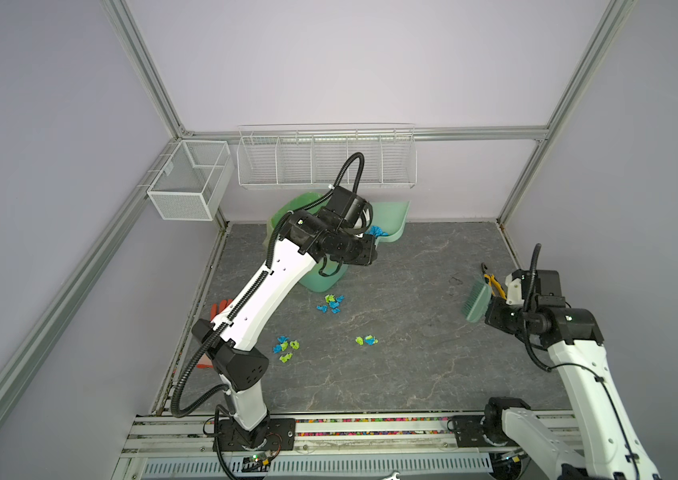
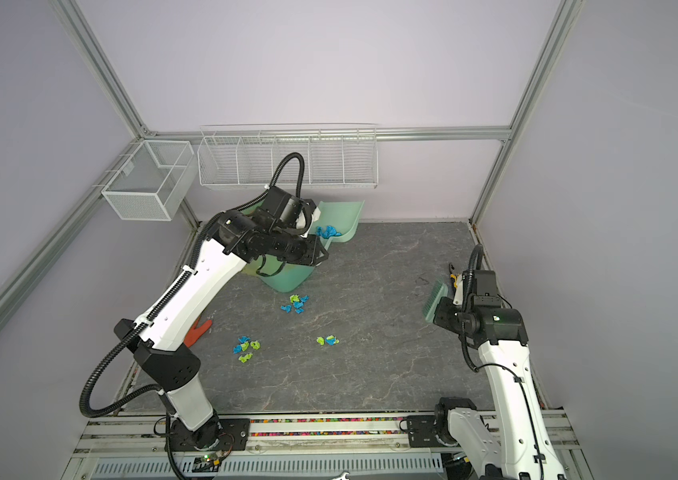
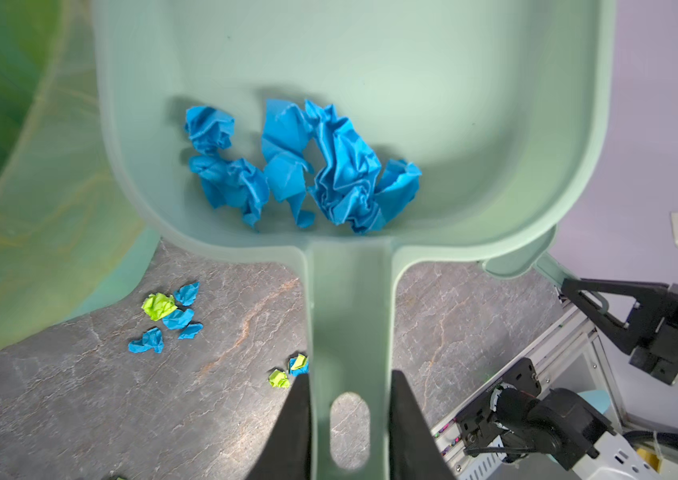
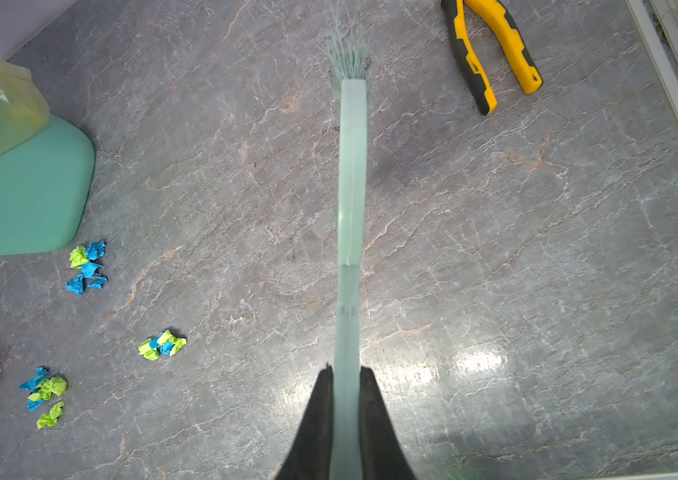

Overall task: Sweep away the paper scraps from the table
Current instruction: 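Carry the loaded dustpan with the left gripper up to the green bin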

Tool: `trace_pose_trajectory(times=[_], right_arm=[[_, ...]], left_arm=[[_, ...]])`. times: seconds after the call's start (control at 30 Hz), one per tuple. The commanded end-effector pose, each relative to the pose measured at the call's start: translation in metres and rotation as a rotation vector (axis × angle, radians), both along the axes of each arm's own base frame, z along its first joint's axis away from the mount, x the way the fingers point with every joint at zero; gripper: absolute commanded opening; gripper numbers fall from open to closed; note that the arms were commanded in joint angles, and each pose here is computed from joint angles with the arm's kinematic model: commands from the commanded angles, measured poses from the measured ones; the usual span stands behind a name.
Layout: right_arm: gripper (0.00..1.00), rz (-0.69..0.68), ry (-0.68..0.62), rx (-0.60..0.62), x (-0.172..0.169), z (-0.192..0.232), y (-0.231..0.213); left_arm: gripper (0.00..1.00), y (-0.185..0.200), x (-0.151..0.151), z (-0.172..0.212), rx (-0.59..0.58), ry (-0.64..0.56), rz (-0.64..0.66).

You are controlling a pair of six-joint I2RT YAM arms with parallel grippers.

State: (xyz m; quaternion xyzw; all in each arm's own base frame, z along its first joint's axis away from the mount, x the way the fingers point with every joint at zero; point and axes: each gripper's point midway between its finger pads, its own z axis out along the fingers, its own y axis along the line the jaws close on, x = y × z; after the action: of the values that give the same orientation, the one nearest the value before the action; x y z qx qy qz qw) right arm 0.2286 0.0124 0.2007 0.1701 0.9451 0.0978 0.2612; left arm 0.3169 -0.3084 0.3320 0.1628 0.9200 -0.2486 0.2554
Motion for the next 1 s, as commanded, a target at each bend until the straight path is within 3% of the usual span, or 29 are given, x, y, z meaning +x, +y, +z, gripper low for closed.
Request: trace_pose_trajectory(times=[0.0, 0.37, 0.53, 0.73, 0.97], right_arm=[[0.07, 0.012, -0.009, 0.005, 0.001, -0.001, 0.001], [0.07, 0.019, -0.018, 0.038, 0.006, 0.002, 0.007], [0.07, 0.020, -0.014, 0.043, 0.006, 0.001, 0.008], [0.07, 0.021, -0.017, 0.046, 0.006, 0.001, 0.008], [0.07, 0.023, -0.017, 0.060, 0.008, 0.002, 0.010]], left_arm=[[0.00, 0.020, 0.002, 0.021, -0.062, -0.006, 0.037], [0.00, 0.042, 0.015, 0.031, -0.246, 0.051, 0.080], [0.00, 0.049, 0.022, 0.034, -0.439, 0.118, 0.077], [0.00, 0.073, 0.031, 0.029, -0.547, 0.155, 0.130], [0.00, 0.083, 0.034, 0.045, -0.752, 0.184, 0.114]])
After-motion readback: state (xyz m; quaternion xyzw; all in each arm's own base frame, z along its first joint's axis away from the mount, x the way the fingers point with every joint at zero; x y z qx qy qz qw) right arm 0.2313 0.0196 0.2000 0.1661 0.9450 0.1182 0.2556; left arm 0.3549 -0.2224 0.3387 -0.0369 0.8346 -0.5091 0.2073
